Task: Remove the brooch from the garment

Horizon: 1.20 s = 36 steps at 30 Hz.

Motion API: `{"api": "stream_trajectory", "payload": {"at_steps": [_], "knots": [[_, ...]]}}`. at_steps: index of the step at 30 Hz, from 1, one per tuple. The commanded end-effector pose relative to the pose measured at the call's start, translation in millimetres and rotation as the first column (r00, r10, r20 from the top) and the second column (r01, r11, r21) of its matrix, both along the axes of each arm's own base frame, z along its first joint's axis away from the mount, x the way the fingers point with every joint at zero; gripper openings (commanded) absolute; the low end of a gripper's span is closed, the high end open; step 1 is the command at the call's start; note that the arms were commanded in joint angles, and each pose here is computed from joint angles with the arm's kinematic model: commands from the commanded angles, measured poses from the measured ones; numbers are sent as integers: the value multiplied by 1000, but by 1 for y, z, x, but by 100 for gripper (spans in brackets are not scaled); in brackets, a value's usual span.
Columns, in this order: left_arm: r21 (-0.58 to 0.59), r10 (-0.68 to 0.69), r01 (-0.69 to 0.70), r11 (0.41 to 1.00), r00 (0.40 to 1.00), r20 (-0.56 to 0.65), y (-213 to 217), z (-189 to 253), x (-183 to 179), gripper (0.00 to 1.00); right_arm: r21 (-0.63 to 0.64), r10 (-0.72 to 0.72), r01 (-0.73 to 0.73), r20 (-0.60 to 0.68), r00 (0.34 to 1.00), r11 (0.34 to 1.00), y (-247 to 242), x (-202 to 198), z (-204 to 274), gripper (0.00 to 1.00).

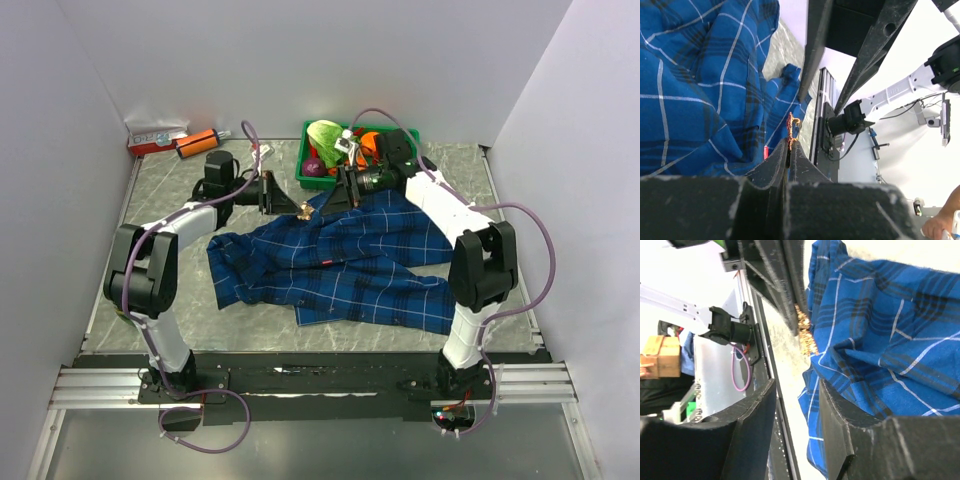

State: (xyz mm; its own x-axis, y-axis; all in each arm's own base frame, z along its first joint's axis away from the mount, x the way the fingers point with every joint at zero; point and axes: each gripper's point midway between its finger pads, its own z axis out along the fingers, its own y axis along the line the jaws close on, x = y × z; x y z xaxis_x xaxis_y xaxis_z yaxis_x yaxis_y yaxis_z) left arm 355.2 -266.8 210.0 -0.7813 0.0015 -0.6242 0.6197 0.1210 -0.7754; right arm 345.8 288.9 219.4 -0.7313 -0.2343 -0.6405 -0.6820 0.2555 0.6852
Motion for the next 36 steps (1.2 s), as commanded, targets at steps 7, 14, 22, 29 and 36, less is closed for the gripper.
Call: {"api": "stream_trajectory", "payload": {"at_steps": [7,14,22,29,36], "knots": [[-69,-36,45,997,991,130,2,39,-16,1,10,28,-29,124,992,1000,19,0,29,43],[-58,-43,50,997,992,120,2,36,-21,1,-39,-29,33,118,993,999,25,14,20,43],[-52,-55,62,997,990,129,0,37,-21,1,-84,-50,62,142,989,995,30,24,13,43],[-47,-39,45,998,992,120,-1,34,-19,1,-111,-47,64,149,988,992,36,24,8,43],[-12,18,-17,1000,994,106,-6,26,-6,1,-210,-64,104,188,980,972,40,23,-5,46]]}}
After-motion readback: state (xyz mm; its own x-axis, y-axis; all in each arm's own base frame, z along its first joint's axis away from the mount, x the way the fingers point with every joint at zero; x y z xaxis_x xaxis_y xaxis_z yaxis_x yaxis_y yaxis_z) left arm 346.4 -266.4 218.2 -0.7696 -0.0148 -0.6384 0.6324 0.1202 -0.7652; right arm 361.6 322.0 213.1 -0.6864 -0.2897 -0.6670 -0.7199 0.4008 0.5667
